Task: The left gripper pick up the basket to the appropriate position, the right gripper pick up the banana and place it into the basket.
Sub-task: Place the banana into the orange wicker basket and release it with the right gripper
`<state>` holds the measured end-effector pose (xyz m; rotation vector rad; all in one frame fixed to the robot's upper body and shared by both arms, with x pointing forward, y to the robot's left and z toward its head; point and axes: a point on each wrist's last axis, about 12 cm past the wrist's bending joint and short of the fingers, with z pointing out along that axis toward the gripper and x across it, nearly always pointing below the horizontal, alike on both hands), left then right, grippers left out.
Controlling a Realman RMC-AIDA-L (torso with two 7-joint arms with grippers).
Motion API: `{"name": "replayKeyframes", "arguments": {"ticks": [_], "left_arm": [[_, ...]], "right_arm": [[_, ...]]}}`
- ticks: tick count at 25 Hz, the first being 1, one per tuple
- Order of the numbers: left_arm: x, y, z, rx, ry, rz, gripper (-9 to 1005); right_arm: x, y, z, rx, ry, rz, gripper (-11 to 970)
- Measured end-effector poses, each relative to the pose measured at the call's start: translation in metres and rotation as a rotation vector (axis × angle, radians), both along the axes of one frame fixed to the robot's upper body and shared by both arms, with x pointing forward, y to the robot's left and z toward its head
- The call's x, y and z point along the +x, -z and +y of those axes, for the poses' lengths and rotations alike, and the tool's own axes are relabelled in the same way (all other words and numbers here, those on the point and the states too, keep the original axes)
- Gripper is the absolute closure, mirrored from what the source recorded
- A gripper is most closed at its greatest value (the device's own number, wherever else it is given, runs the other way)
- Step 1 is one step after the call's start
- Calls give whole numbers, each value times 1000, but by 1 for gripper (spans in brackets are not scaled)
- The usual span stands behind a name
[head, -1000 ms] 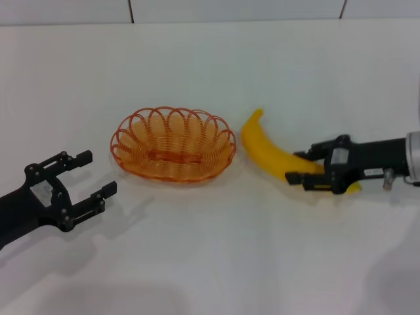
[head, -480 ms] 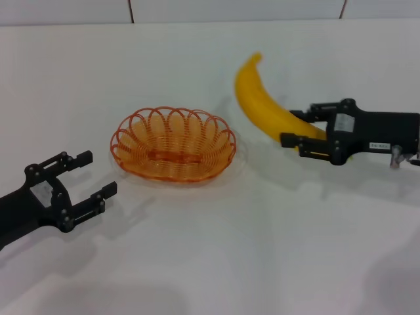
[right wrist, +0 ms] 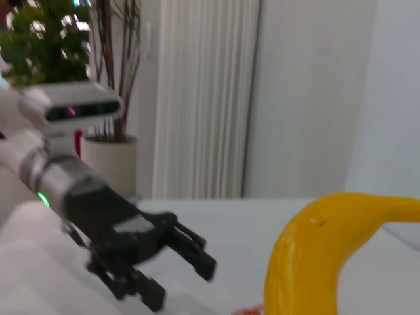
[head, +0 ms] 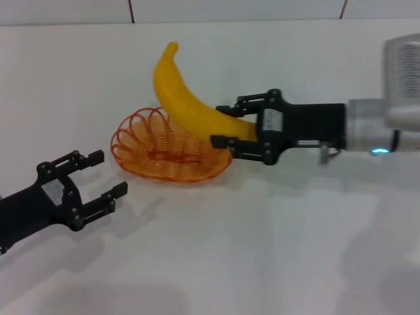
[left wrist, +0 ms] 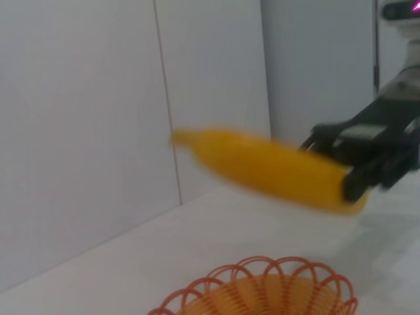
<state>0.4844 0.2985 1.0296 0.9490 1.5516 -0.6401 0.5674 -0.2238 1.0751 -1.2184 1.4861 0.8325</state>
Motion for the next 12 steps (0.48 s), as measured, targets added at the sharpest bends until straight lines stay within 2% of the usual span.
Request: {"name": "replayKeyframes", "arguments": {"ticks": [6, 12], "left_arm": [[-1, 2, -1, -10, 1, 22, 293], [-1, 2, -1, -22, 0, 48, 293]], "right_arm": [[9, 13, 25, -101, 7, 22, 462], [8, 15, 27, -123, -12, 24, 459]]}}
